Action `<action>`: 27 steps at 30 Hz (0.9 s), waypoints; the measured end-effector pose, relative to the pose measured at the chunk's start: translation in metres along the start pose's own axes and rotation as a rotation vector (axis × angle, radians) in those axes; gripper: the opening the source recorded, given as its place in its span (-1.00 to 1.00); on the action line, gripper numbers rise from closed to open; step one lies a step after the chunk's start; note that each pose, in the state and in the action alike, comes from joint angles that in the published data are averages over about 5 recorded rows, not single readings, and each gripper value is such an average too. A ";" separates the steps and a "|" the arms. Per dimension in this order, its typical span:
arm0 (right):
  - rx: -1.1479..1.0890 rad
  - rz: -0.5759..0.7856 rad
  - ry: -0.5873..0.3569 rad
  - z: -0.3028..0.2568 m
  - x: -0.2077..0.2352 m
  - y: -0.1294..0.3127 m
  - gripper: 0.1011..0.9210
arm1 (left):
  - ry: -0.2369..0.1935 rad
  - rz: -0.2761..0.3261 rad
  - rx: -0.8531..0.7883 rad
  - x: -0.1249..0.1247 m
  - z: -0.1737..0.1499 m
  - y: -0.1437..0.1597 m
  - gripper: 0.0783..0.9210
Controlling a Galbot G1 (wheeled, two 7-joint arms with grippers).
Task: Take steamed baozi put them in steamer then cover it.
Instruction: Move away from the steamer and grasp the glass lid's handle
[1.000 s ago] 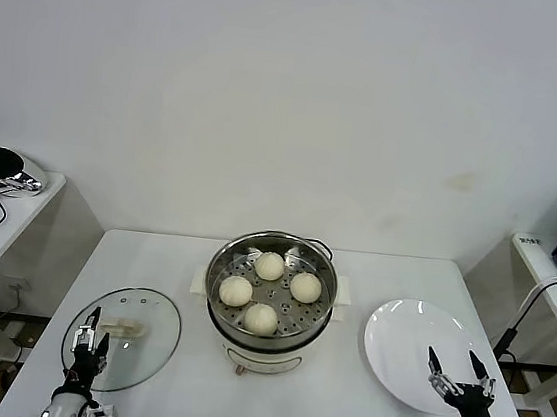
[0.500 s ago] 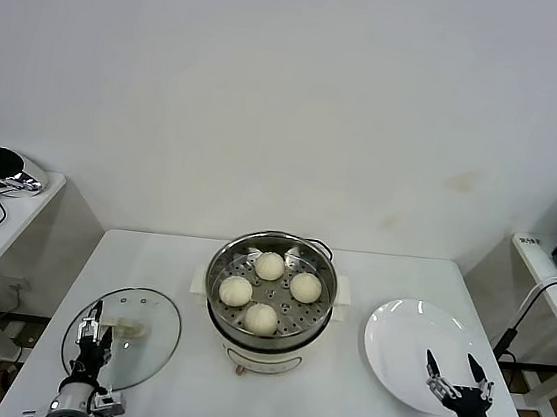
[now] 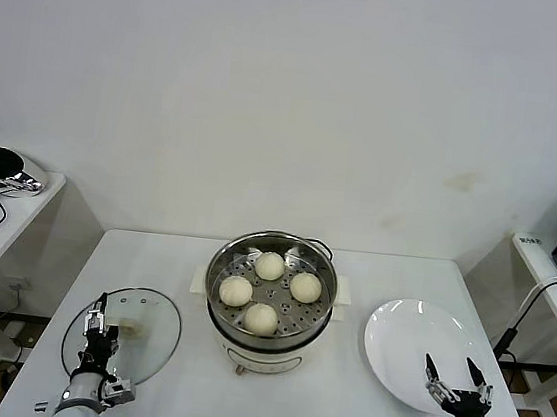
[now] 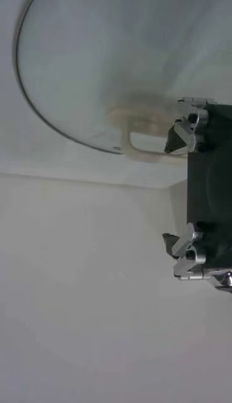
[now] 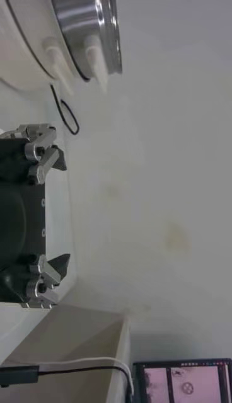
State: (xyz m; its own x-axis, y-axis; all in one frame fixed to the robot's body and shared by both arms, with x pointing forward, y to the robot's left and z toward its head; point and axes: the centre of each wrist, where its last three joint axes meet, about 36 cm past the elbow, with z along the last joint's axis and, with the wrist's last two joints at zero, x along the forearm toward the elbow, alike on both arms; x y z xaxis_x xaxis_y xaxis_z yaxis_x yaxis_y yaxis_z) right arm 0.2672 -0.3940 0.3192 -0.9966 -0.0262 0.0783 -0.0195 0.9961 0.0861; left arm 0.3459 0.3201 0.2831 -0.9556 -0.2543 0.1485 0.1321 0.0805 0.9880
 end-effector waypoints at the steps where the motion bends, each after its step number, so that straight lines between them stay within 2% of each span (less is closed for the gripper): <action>1: 0.000 0.000 0.000 0.000 0.000 0.000 0.76 | 0.002 -0.003 0.004 -0.001 -0.002 0.000 0.77; 12: 0.003 0.000 0.009 0.003 0.001 0.000 0.76 | 0.015 -0.033 0.020 -0.018 -0.007 -0.003 0.77; 20: 0.005 -0.001 0.010 0.004 0.002 0.001 0.76 | 0.005 -0.039 0.012 -0.026 -0.006 -0.009 0.76; 23: 0.006 0.001 0.011 0.004 0.004 0.001 0.76 | 0.003 -0.035 0.008 -0.028 -0.006 -0.011 0.71; 27: 0.008 0.003 0.012 0.004 0.006 0.001 0.76 | -0.001 -0.030 0.000 -0.032 -0.004 -0.014 0.46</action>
State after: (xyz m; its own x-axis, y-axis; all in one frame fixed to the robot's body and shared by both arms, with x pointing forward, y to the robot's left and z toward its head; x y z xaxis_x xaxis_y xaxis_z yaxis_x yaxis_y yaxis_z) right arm 0.2609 -0.3925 0.3159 -0.9956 -0.0243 0.0899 -0.0173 0.9968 0.0777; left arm 0.3752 0.3233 0.2645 -0.9593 -0.2559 0.1193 0.1038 0.0733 0.9919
